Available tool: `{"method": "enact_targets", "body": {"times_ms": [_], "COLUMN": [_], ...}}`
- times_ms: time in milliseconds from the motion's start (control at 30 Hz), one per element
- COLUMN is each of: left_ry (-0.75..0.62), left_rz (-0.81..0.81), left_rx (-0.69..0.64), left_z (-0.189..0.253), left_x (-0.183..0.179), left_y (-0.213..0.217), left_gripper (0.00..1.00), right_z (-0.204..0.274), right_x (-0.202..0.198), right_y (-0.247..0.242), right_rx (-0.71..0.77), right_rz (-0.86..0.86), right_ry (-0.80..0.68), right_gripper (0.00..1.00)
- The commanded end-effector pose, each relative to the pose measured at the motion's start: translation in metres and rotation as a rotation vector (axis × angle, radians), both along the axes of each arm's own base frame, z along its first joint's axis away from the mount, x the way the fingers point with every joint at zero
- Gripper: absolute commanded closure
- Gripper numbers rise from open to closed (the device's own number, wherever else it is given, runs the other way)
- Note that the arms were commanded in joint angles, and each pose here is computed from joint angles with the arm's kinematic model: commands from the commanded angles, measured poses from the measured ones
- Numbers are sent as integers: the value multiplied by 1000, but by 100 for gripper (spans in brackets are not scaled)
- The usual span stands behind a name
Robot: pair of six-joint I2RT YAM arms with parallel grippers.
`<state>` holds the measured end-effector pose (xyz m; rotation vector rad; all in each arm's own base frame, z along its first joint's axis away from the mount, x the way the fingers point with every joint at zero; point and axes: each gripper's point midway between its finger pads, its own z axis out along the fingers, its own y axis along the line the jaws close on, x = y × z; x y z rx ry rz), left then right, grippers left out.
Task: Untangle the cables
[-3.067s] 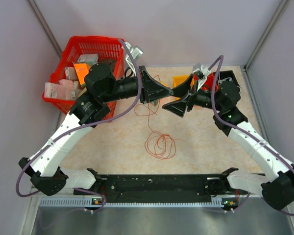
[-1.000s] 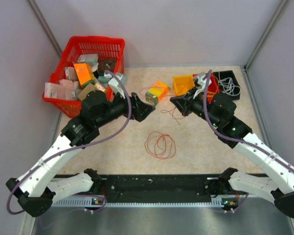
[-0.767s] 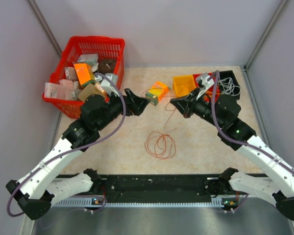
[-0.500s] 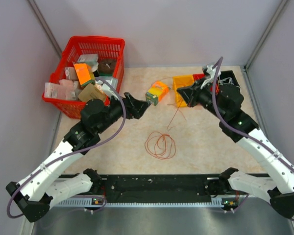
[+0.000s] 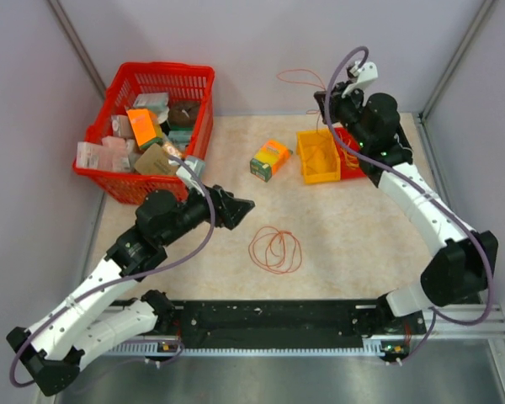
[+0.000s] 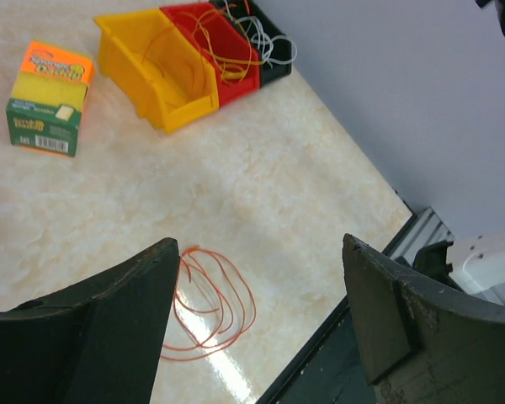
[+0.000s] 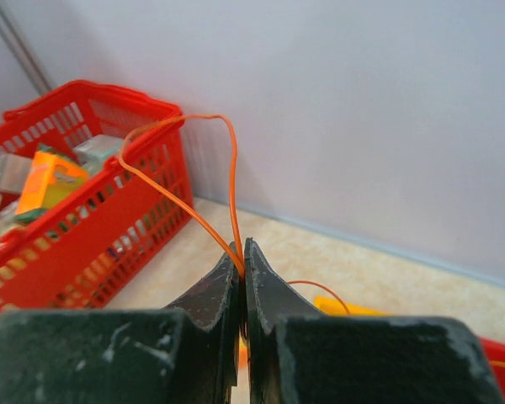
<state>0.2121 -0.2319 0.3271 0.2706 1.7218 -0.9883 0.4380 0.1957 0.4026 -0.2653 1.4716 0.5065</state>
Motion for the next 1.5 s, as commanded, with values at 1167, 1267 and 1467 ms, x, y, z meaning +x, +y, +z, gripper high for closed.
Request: {"method": "enact_targets", "body": {"times_ms": [1167, 1267, 1467], "left_ry": [198, 210, 216], "left_rz": [-171, -179, -176], "left_rx": [-8, -2, 11], "left_z": [-56, -59, -64], "left_x": [-8, -9, -9], "left_y": [-40, -41, -40], "left_gripper": [20, 20, 21], "right_z": [-326, -323, -329], "right_x": [70, 85, 92], "right_y": [-50, -47, -68], "right_rx": [29, 0, -109], "right_rz": [-361, -352, -450], "right_ry": [893, 893, 907], "right_gripper": [100, 100, 100]}}
